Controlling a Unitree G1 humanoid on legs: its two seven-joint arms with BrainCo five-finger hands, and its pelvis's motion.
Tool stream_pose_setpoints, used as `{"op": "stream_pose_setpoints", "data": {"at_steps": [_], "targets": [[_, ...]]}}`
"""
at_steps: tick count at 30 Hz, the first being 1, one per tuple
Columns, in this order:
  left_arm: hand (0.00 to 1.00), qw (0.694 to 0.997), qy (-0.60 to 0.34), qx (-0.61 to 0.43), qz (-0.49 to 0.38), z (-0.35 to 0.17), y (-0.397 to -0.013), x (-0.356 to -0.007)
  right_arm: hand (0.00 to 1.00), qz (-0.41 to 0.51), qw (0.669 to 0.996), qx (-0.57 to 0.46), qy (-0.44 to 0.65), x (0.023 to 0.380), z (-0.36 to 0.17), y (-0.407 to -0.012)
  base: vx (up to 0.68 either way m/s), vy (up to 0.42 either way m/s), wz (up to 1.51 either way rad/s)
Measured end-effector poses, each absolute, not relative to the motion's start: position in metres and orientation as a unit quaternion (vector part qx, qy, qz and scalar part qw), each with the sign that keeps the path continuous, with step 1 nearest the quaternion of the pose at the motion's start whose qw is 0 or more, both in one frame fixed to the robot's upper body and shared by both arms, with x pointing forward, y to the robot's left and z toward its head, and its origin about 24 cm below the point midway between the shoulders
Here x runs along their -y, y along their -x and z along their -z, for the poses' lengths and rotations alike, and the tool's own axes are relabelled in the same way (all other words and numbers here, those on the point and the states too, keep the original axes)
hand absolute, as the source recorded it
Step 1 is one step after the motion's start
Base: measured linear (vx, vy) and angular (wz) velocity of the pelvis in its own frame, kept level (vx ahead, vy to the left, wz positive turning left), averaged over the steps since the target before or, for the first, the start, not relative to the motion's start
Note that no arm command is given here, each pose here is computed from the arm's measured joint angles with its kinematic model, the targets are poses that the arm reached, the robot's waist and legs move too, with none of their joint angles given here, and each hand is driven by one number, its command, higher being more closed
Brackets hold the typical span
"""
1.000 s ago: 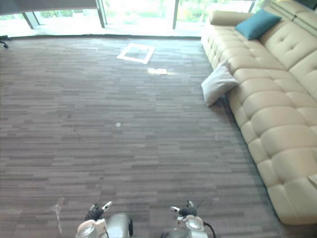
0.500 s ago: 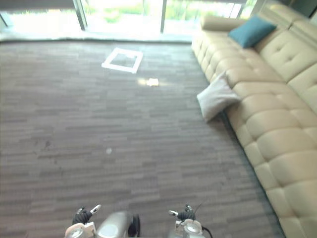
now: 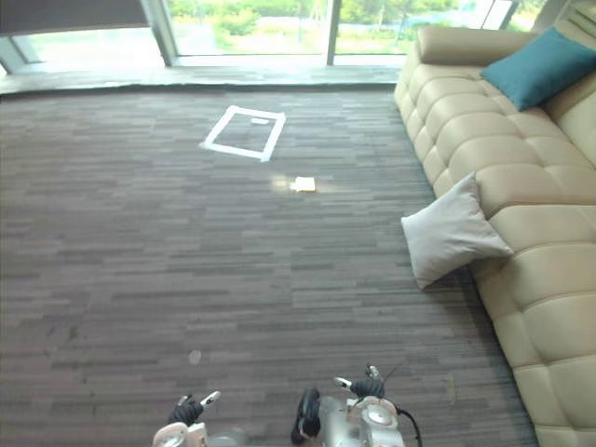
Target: Pick up cushions and gather them together orderly.
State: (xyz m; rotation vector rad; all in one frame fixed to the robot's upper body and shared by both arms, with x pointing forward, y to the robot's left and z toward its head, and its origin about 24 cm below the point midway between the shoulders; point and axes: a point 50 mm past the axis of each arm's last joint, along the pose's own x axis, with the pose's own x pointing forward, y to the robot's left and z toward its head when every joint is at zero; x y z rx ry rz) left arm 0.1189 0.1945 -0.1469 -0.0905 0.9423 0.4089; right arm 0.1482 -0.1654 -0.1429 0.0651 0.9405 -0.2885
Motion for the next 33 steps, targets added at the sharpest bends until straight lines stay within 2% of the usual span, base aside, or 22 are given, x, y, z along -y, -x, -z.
{"op": "stream_pose_setpoints", "data": {"at_steps": [4, 8, 13, 15, 18, 22, 26, 30, 33], "targets": [[0.0, 0.884, 0.046, -0.418, -0.204, 0.139, -0.13, -0.2, 0.0, 0.134, 0.874, -0.465, -0.039, 0.158, 0.146, -0.145, 0.59, 0.006, -0.81], [0.0, 0.89, 0.06, -0.399, -0.21, 0.135, -0.134, -0.195, 0.0, 0.132, 0.87, -0.475, -0.026, 0.157, 0.149, -0.138, 0.65, 0.348, -1.05], [0.0, 0.883, 0.055, -0.4, -0.239, 0.135, -0.131, -0.214, 0.0, 0.114, 0.868, -0.483, -0.017, 0.15, 0.151, -0.132, 0.56, 0.341, -0.98], [0.0, 0.878, 0.055, -0.411, -0.239, 0.137, -0.131, -0.212, 0.0, 0.116, 0.864, -0.491, -0.014, 0.154, 0.153, -0.126, 0.47, 0.313, -0.75], [0.0, 0.864, 0.051, -0.445, -0.229, 0.145, -0.123, -0.206, 0.0, 0.112, 0.875, -0.471, -0.006, 0.156, 0.149, -0.132, 0.57, 0.273, -0.33], [0.0, 0.858, 0.05, -0.462, -0.222, 0.149, -0.117, -0.202, 0.0, 0.117, 0.882, -0.457, -0.008, 0.159, 0.145, -0.138, 0.41, 0.104, -0.4], [0.0, 0.861, 0.023, -0.469, -0.195, 0.15, -0.114, -0.201, 0.0, 0.116, 0.884, -0.454, -0.01, 0.16, 0.144, -0.141, 0.57, 0.019, -0.16], [0.0, 0.867, 0.038, -0.468, -0.167, 0.151, -0.12, -0.18, 0.0, 0.127, 0.89, -0.437, 0.0, 0.172, 0.139, -0.148, 0.59, -0.086, -0.04], [0.0, 0.871, 0.035, -0.46, -0.17, 0.149, -0.123, -0.183, 0.0, 0.129, 0.886, -0.446, -0.006, 0.169, 0.141, -0.146, 0.51, -0.035, -0.53]]}}
